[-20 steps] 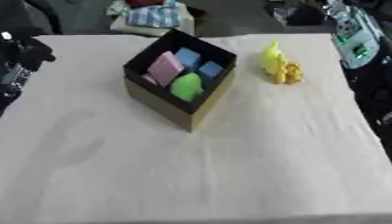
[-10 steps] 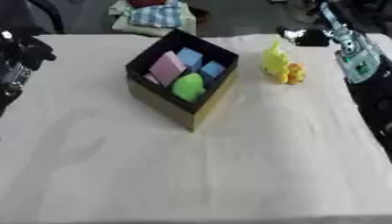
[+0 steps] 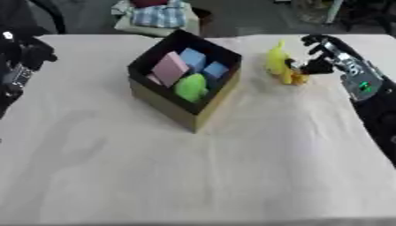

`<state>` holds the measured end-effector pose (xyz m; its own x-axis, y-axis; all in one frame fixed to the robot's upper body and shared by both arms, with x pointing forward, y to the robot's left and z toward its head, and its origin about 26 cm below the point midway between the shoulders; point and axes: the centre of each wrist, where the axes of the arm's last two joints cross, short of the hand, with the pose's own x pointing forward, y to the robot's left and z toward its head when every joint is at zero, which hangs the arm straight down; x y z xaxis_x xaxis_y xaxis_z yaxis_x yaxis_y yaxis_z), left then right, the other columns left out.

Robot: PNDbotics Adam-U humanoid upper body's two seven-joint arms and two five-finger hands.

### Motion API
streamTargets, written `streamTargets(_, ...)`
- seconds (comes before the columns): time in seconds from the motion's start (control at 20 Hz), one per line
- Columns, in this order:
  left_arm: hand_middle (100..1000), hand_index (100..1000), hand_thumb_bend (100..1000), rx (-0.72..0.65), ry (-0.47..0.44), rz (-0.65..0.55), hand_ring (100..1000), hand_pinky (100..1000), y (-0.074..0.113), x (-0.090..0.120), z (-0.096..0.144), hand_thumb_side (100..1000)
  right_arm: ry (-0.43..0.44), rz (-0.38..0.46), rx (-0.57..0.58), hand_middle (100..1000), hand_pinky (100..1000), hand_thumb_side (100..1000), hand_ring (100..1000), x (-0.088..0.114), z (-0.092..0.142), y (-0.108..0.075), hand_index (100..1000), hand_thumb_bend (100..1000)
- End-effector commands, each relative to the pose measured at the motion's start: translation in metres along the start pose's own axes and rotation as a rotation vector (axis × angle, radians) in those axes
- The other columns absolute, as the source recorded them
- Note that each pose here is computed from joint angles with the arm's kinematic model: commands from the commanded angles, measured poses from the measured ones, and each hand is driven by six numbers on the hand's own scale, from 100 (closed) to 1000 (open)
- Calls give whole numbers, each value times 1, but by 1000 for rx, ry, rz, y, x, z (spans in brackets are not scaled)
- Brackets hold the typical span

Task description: Pick up objects on the table and place them in the box.

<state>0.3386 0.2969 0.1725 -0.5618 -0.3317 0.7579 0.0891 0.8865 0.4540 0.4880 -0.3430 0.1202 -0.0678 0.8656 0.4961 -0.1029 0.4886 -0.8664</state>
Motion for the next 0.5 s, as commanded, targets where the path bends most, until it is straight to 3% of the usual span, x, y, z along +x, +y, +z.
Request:
streamTargets(0.05, 569, 805, 519, 2, -13, -29, 613, 764, 9, 5, -1, 670, 31, 33, -22, 842, 700, 392, 799, -8, 3, -19, 911, 362)
streamTargets(0.5, 569, 805, 516, 0, -13, -30, 613, 765, 9, 5, -1, 671, 73, 44, -17, 822, 700, 337, 792, -17, 6, -13, 893, 299)
